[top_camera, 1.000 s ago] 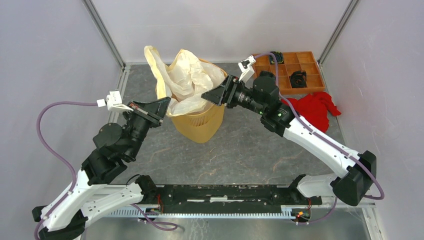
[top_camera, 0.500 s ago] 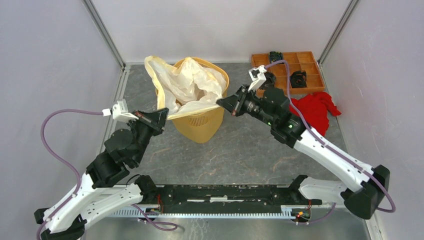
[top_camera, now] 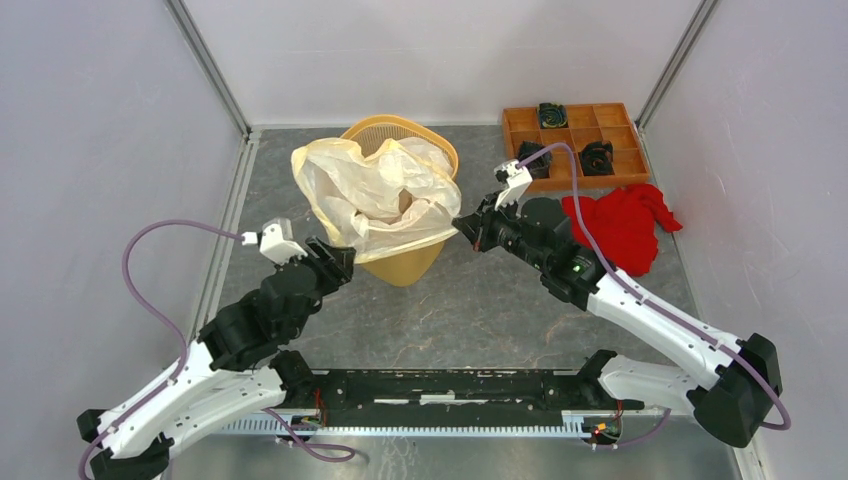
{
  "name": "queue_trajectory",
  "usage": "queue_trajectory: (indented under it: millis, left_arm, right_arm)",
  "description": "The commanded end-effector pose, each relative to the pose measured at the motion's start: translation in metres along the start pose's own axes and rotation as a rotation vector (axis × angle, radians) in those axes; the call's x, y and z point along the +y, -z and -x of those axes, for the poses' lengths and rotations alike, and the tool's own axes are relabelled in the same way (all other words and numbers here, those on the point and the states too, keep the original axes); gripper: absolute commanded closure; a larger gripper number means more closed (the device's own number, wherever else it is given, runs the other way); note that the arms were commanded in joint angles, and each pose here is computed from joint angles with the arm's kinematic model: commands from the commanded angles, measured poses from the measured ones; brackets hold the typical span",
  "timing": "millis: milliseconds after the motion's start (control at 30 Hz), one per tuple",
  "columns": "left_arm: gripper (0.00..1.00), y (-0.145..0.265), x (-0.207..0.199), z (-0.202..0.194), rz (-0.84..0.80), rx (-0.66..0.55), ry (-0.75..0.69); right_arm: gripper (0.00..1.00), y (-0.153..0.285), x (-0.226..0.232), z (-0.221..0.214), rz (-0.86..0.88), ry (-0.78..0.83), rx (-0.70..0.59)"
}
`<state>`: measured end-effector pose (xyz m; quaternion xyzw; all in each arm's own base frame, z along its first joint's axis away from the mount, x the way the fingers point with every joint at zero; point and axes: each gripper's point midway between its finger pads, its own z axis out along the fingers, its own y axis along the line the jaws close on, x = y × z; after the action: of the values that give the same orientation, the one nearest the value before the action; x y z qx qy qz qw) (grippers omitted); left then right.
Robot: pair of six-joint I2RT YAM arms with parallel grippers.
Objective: Put the trash bags into the trash bin
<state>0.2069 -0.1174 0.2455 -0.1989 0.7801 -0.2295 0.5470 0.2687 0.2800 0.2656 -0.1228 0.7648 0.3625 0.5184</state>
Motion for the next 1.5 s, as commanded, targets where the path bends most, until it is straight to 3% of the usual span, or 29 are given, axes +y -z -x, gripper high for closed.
queue_trajectory:
  millis: [0, 100, 167, 333, 533, 667, 800, 867, 1000, 1133, 1267, 1467]
  left_arm:
    - [0.28, 0.021, 0.012, 0.036, 0.067, -0.065, 0.012]
    - [0.07, 0.036, 0.014, 0.057, 0.073, -0.087, -0.014]
    - [0.01, 0.046, 0.001, 0.078, 0.031, -0.109, -0.022]
    - [0.00, 0.055, -0.034, 0.112, -0.018, -0.123, -0.077]
    - [0.00, 0.027, -0.045, 0.119, 0.144, -0.141, -0.237]
    - [0.12, 0.021, -0.027, 0.120, 0.250, -0.184, -0.264]
    - [0.37, 0.016, -0.022, 0.107, 0.204, -0.189, -0.243]
    - [0.43, 0.010, -0.016, 0.102, 0.222, -0.187, -0.249]
    - [0.51, -0.017, -0.015, 0.096, 0.179, -0.110, -0.239]
    - [0.69, -0.043, -0.002, 0.109, 0.094, -0.052, -0.170]
    - [0.63, -0.046, -0.005, 0.118, 0.015, -0.058, -0.137]
    - [0.63, -0.051, 0.020, 0.133, 0.082, -0.057, -0.144]
  right_arm:
    - [0.98, 0.005, -0.011, 0.014, -0.045, 0.097, -0.063]
    - [0.95, 0.007, -0.008, 0.017, -0.029, 0.113, -0.075]
    - [0.89, 0.008, -0.006, 0.022, -0.025, 0.124, -0.084]
    - [0.83, 0.007, -0.003, 0.029, -0.019, 0.149, -0.085]
    - [0.83, 0.007, 0.001, 0.025, 0.004, 0.140, -0.073]
    - [0.83, 0.008, 0.000, 0.022, 0.002, 0.138, -0.067]
    - [0.83, 0.009, -0.006, 0.018, -0.018, 0.153, -0.056]
    - [0.84, 0.009, -0.010, 0.015, -0.034, 0.162, -0.052]
    - [0.84, 0.008, -0.018, 0.008, -0.062, 0.179, -0.037]
    - [0.85, 0.008, -0.021, 0.006, -0.070, 0.194, -0.028]
    - [0.85, 0.008, -0.025, 0.007, -0.091, 0.213, -0.031]
    - [0.86, 0.006, -0.038, 0.004, -0.155, 0.227, -0.013]
